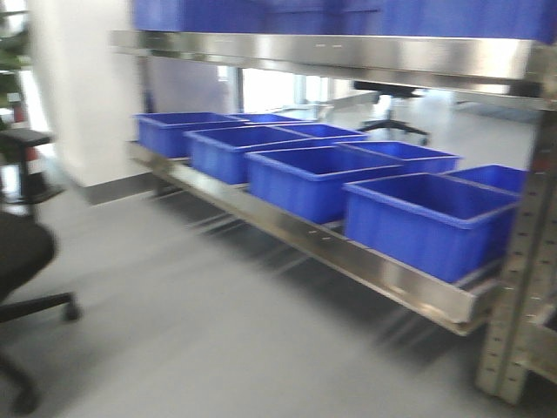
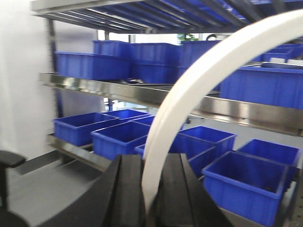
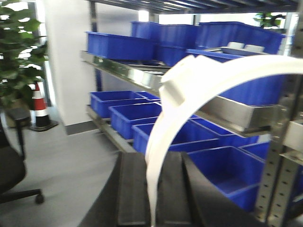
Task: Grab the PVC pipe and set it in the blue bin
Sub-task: 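Bring the held pipe up to the blue bin on the shelf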
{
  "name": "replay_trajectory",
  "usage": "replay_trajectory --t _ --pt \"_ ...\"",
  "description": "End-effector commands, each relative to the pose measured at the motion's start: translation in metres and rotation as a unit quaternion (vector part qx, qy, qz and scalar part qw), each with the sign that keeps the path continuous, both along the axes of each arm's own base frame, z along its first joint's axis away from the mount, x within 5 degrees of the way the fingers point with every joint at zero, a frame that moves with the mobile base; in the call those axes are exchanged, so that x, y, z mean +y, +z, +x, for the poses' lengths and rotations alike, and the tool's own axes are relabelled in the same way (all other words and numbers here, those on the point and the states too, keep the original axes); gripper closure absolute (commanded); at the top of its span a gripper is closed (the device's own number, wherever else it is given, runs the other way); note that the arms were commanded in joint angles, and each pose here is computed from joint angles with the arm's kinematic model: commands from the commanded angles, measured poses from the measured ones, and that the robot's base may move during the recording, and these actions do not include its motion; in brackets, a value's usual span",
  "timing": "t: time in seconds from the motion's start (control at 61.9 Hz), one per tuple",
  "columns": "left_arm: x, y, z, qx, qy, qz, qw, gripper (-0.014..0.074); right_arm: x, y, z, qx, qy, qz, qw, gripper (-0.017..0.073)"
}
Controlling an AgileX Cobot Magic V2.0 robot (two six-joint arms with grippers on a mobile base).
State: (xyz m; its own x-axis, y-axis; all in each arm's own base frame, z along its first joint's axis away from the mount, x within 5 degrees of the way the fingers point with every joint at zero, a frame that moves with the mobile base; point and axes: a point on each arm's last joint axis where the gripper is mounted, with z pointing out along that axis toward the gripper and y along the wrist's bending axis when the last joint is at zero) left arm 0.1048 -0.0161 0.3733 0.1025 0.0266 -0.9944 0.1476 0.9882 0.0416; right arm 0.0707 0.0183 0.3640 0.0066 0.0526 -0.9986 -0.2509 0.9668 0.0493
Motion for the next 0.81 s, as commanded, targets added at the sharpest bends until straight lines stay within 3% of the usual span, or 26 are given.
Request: replay_trajectory --t 0.0,0.791 --pt "-0.0004 0.0042 -0.0016 -0.018 -0.003 -0.003 1.0 0.0704 -0.0005 0.0024 -0.0009 -0.016 -0.002 -0.003 1.0 0.0714" --pt "-0.0004 0.0042 -0.0016 -0.018 -0.003 -0.003 1.0 0.0704 -0.0005 0.0024 -0.0009 -0.016 -0.002 -0.003 1.0 0.0714"
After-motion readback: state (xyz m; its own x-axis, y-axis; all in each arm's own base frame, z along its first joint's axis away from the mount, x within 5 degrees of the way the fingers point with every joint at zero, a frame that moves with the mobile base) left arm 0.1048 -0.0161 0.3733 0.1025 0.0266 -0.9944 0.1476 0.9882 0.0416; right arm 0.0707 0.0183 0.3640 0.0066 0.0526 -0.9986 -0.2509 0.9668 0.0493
